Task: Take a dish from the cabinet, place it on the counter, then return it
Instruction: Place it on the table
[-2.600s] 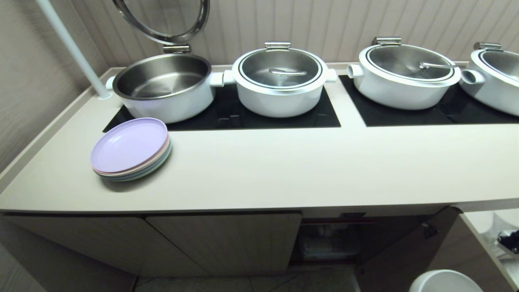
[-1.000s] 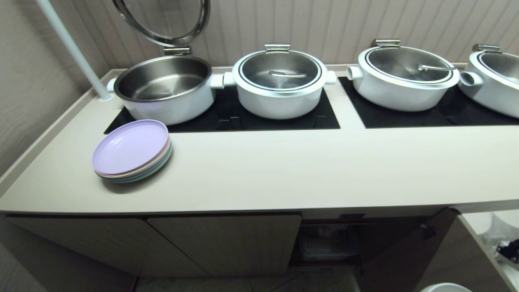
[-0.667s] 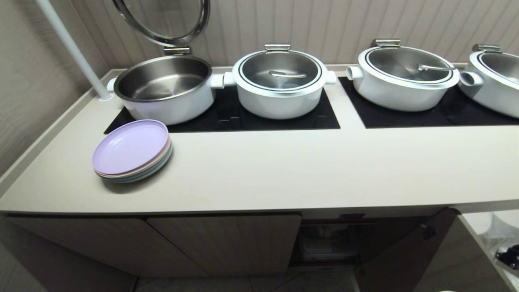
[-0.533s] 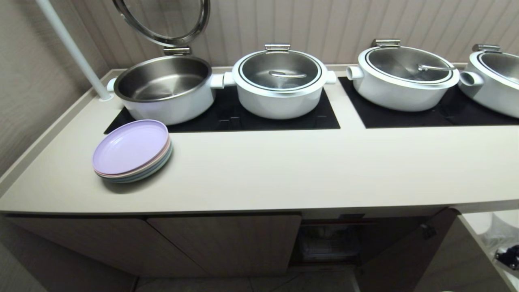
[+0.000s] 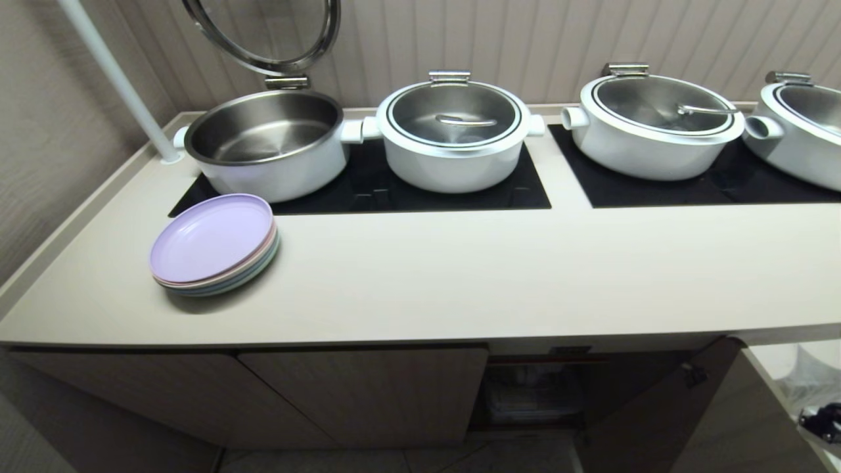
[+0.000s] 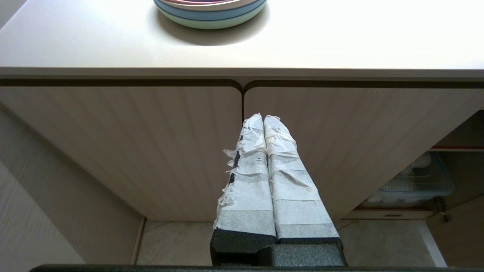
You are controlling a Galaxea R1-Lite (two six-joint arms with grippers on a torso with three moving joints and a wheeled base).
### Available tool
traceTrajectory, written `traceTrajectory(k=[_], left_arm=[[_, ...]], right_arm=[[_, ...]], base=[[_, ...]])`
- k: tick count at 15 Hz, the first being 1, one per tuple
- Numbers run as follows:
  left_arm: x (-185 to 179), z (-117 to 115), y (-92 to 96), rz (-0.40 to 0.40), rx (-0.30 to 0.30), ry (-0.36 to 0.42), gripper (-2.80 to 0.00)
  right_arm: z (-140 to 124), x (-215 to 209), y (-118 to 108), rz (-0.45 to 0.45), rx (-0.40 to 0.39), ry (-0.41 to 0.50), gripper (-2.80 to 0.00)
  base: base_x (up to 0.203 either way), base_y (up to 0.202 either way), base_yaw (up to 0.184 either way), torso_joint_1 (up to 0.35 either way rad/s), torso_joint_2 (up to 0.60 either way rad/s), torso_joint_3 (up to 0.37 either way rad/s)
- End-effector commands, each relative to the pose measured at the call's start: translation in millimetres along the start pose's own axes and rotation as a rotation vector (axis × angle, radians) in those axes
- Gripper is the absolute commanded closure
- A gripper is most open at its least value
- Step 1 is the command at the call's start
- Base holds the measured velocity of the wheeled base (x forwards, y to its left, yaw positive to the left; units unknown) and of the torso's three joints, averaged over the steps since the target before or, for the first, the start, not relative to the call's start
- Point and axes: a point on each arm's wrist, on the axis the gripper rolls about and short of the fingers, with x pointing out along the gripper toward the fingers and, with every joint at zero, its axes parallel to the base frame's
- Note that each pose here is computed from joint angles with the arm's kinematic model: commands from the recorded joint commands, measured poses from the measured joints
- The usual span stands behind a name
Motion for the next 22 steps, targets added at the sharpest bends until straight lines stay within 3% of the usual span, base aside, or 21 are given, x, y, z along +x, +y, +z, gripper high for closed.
traceTrajectory(k=[1,19,22], left_arm=[[0.0,0.0,0.0,0.001,-0.002,0.000,0.00],[0.0,0.0,0.0,0.001,-0.002,0.000,0.00],[0.0,0.0,0.0,0.001,-0.002,0.000,0.00]], right_arm=[[-3.3,1.6,-1.0,-0.001,0.002,0.013,0.00],[-2.9,1.9,-0.2,0.014,-0.003,0.009,0.00],[-2.9,1.9,-0.2,0.014,-0.003,0.009,0.00]], base=[[0.000,0.000,0.000,0.000,0.00,0.000],[0.000,0.000,0.000,0.000,0.00,0.000],[0.003,0.158,-0.001,0.005,0.00,0.004]])
